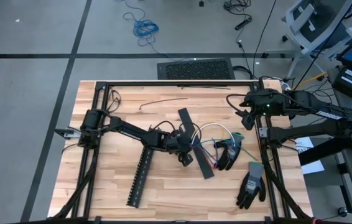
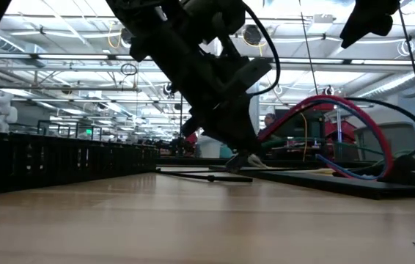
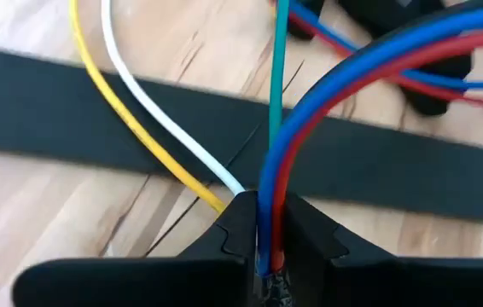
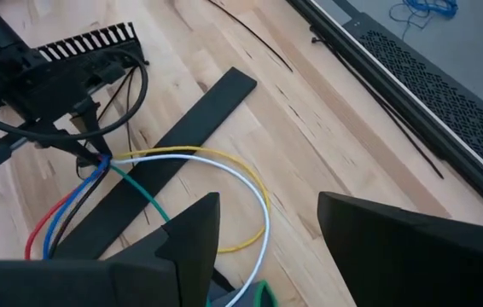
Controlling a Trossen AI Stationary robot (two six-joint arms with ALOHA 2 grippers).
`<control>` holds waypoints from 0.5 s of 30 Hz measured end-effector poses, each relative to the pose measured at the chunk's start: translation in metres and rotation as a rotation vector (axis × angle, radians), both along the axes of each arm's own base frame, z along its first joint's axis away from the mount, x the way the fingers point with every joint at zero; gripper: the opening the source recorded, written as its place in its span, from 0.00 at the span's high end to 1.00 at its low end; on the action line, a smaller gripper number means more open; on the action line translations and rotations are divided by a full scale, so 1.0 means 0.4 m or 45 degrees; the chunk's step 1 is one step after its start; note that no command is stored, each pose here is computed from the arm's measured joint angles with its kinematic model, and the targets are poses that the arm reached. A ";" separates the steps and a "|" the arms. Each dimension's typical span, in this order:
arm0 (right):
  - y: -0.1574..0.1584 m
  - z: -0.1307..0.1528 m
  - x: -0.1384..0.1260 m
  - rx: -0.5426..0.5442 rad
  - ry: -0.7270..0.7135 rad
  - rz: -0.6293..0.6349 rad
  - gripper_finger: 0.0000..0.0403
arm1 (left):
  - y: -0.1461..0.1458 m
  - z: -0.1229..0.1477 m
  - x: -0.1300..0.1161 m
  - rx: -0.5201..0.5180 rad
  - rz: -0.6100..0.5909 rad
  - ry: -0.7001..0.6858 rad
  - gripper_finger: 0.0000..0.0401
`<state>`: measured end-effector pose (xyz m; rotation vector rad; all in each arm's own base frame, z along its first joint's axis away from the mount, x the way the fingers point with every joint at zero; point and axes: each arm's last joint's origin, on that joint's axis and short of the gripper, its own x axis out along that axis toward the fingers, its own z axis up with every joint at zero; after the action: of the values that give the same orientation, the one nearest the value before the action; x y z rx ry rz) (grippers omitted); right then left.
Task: Ziptie cables
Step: Wrap the black zip tie on the cables
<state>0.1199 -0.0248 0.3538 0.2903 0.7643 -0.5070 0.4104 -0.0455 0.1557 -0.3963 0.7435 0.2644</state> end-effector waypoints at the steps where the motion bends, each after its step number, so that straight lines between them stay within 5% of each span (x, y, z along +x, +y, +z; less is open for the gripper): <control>1: 0.000 0.000 0.000 -0.001 0.001 0.001 0.52 | 0.000 0.002 0.002 -0.002 0.000 -0.012 0.87; 15: 0.000 0.000 0.000 -0.001 0.000 0.001 0.52 | -0.020 0.002 -0.001 -0.006 -0.029 -0.011 0.86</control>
<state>0.1200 -0.0249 0.3538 0.2893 0.7646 -0.5066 0.4101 -0.0536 0.1563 -0.3929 0.7397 0.2391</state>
